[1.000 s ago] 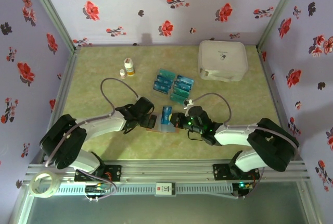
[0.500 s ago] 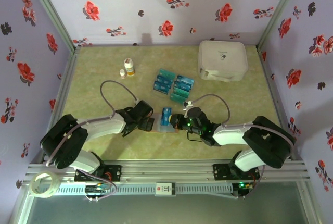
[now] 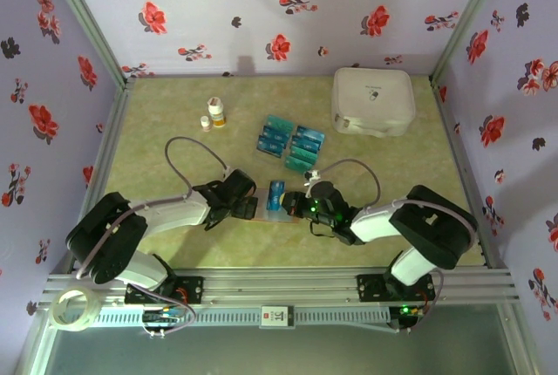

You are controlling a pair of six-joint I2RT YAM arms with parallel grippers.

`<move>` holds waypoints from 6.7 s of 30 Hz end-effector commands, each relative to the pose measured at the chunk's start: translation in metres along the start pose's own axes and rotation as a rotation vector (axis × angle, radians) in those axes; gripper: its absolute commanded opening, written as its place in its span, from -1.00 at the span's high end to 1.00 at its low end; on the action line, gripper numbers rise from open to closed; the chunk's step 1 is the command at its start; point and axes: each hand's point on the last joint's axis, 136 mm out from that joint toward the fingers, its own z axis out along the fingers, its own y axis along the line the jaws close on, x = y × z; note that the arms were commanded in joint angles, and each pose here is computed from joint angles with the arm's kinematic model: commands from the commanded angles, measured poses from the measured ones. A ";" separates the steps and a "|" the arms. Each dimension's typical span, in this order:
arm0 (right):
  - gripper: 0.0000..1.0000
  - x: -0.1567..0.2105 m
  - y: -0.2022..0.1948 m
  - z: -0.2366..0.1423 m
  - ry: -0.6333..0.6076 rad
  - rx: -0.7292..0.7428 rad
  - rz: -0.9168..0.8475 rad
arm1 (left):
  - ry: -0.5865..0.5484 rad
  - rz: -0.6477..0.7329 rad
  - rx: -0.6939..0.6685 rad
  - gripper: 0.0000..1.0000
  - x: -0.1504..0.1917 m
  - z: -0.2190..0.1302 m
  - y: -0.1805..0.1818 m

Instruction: Put the credit cards into the card holder

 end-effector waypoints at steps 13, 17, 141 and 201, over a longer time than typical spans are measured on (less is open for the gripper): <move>1.00 0.005 0.001 0.006 -0.023 -0.084 0.048 | -0.013 -0.012 -0.036 -0.99 0.000 -0.008 0.008; 1.00 0.003 0.007 0.002 -0.027 -0.101 0.043 | -0.040 -0.014 -0.021 -0.99 -0.012 -0.018 0.005; 1.00 -0.005 -0.002 -0.003 0.099 -0.036 -0.136 | 0.066 0.099 -0.122 -0.99 0.025 -0.006 0.001; 1.00 -0.012 0.004 -0.025 0.051 -0.106 -0.067 | 0.051 -0.167 -0.045 -0.99 -0.012 -0.018 0.015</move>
